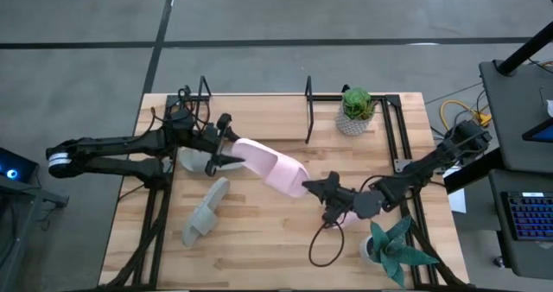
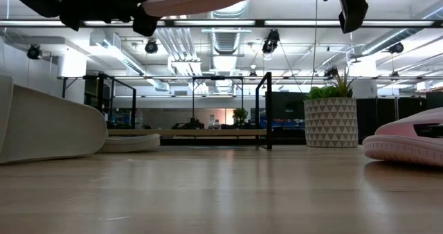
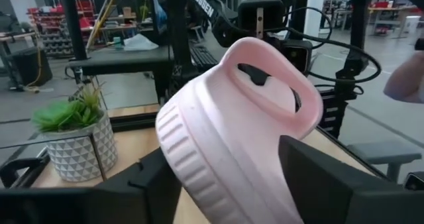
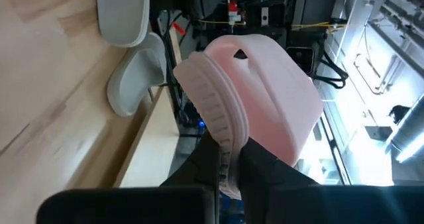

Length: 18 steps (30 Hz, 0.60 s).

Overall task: Pick and place slides into the shelf
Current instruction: Put the top pink slide on the shelf

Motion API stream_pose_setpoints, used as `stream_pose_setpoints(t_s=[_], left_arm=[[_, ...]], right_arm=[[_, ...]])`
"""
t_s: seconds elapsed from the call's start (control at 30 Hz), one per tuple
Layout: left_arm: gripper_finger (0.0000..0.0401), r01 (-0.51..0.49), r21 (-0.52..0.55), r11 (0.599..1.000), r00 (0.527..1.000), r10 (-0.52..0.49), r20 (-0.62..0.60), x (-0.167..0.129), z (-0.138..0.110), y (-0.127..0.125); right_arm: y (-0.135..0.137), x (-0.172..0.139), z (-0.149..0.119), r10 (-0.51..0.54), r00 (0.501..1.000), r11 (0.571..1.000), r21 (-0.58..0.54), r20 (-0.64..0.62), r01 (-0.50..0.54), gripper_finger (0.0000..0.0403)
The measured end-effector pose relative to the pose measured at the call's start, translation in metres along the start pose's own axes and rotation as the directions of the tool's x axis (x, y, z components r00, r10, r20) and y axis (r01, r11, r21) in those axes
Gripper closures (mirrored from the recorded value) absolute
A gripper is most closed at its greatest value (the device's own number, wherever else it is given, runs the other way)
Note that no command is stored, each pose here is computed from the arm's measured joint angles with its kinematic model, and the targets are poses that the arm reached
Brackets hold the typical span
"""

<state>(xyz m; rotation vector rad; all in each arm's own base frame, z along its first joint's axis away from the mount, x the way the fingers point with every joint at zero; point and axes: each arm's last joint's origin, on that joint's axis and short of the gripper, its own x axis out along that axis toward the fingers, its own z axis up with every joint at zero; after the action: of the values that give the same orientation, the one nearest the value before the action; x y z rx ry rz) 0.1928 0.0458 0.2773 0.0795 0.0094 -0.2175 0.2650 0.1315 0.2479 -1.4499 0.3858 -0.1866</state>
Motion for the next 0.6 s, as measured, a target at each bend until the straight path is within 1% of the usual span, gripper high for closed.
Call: stream_pose_setpoints(t_s=[0.17,0.23,0.33,0.43,0.53,0.6], left_arm=[[0.0125,0.017,0.003,1.000,1.000,-0.017,0.002,0.000,0.000,-0.001],[0.0110,0.014,0.021,1.000,1.000,-0.014,0.006,-0.001,0.002,-0.001],[0.0101,-0.009,0.117,0.993,1.000,0.006,0.028,-0.006,0.007,-0.002],[0.0100,-0.083,0.208,0.975,0.996,0.075,0.046,-0.011,0.011,-0.003],[0.0100,-0.181,0.294,0.938,0.983,0.169,0.066,-0.015,0.015,-0.002],[0.0100,-0.213,0.357,0.910,0.977,0.201,0.071,-0.016,0.016,-0.002]], right_arm=[[0.000,-0.002,0.001,-0.001,1.000,1.000,0.027,-0.004,0.001,0.0384],[0.000,-0.003,0.001,-0.006,1.000,0.999,0.047,-0.021,0.007,0.0384],[0.000,-0.005,0.002,-0.021,0.998,0.998,0.061,-0.063,0.024,0.0384],[0.000,-0.007,0.003,-0.028,0.996,0.997,0.072,-0.080,0.033,0.0384],[-0.002,-0.009,0.002,-0.031,0.996,0.987,0.155,-0.081,0.044,0.0384],[-0.004,-0.009,0.001,-0.035,0.996,0.974,0.220,-0.081,0.052,0.0384]])
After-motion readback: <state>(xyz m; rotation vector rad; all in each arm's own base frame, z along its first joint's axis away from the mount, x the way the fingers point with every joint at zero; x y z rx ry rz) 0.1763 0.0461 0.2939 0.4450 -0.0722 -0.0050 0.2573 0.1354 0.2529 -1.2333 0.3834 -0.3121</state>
